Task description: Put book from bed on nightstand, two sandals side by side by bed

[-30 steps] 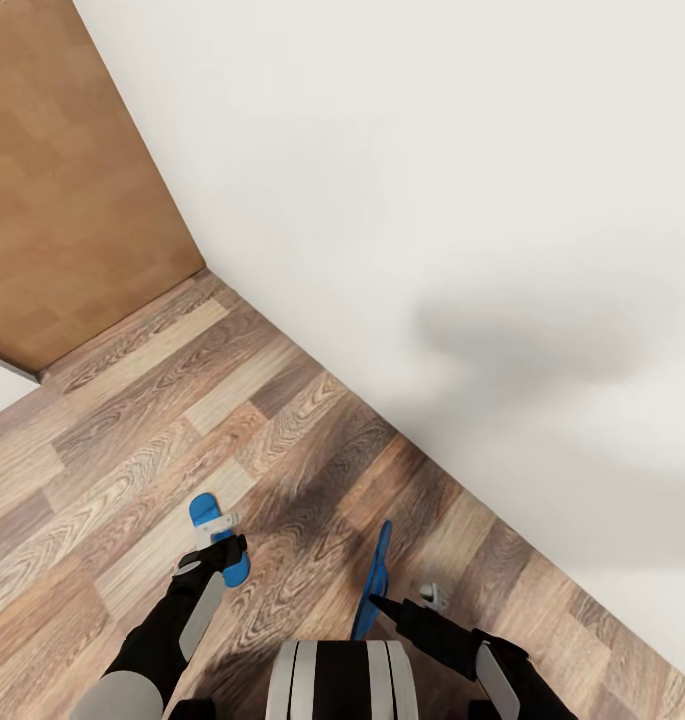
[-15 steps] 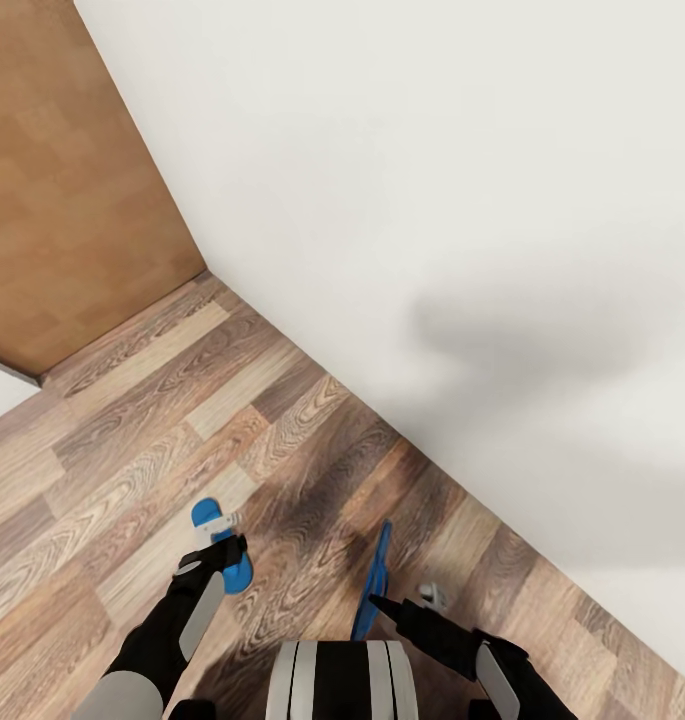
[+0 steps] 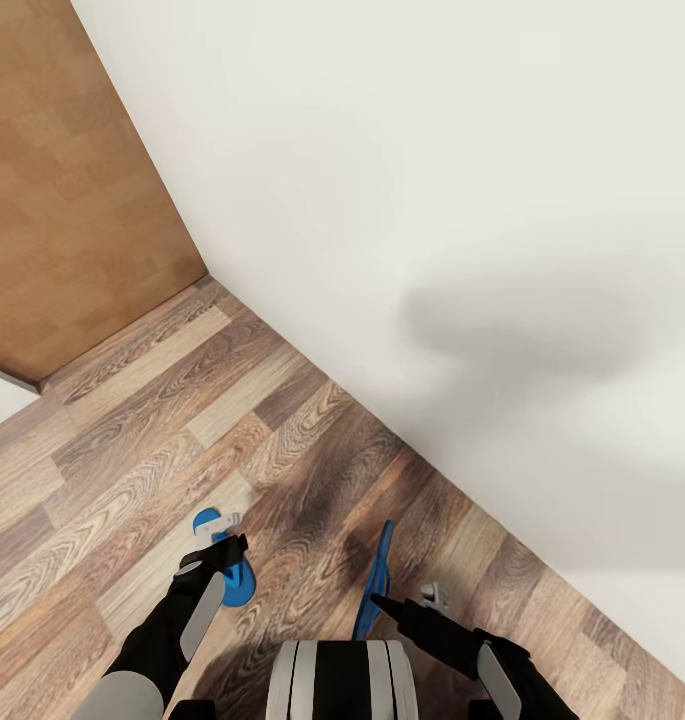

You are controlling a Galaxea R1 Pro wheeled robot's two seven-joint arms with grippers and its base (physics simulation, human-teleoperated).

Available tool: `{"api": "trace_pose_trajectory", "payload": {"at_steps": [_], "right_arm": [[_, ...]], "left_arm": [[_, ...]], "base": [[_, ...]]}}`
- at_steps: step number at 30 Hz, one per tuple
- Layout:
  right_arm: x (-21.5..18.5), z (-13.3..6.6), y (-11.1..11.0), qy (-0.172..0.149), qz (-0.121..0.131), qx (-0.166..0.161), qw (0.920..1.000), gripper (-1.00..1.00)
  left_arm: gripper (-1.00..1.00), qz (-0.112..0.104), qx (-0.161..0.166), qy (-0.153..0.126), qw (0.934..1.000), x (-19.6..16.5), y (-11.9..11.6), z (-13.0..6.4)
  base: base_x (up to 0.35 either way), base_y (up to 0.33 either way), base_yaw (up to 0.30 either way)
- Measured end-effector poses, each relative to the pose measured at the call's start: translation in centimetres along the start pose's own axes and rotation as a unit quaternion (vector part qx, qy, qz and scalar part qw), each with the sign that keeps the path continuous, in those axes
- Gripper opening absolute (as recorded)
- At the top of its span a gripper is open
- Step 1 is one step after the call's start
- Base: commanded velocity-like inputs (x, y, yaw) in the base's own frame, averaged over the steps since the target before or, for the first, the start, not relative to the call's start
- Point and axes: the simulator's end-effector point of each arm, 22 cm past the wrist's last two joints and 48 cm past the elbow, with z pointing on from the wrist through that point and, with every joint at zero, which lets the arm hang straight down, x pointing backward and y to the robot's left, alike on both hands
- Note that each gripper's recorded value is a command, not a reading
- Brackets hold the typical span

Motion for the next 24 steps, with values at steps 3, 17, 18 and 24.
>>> {"api": "trace_pose_trajectory", "payload": {"at_steps": [3, 17, 18, 24], "right_arm": [[0.0, 0.0, 0.0, 0.0, 0.0, 0.0, 1.0, -1.0], [0.0, 0.0, -0.1, -0.001, 0.0, 0.0, 1.0, -1.0], [-0.1, 0.0, 0.0, -0.001, 0.0, 0.0, 1.0, -1.0], [-0.8, -1.0, -1.2, -0.003, -0.005, 0.011, 0.9999, -1.0]], "left_arm": [[1.0, 0.0, 0.0, 0.0, 1.0, 0.0, 0.0, 0.0], [1.0, 0.001, 0.0, 0.0, 1.0, 0.0, 0.0, 0.0], [1.0, 0.001, 0.0, 0.0, 1.0, 0.0, 0.0, 0.0], [1.0, 0.001, 0.0, 0.0, 1.0, 0.0, 0.0, 0.0]], "base": [[0.0, 0.0, 0.0], [0.0, 0.0, 0.0], [0.0, 0.0, 0.0], [0.0, 0.0, 0.0]]}}
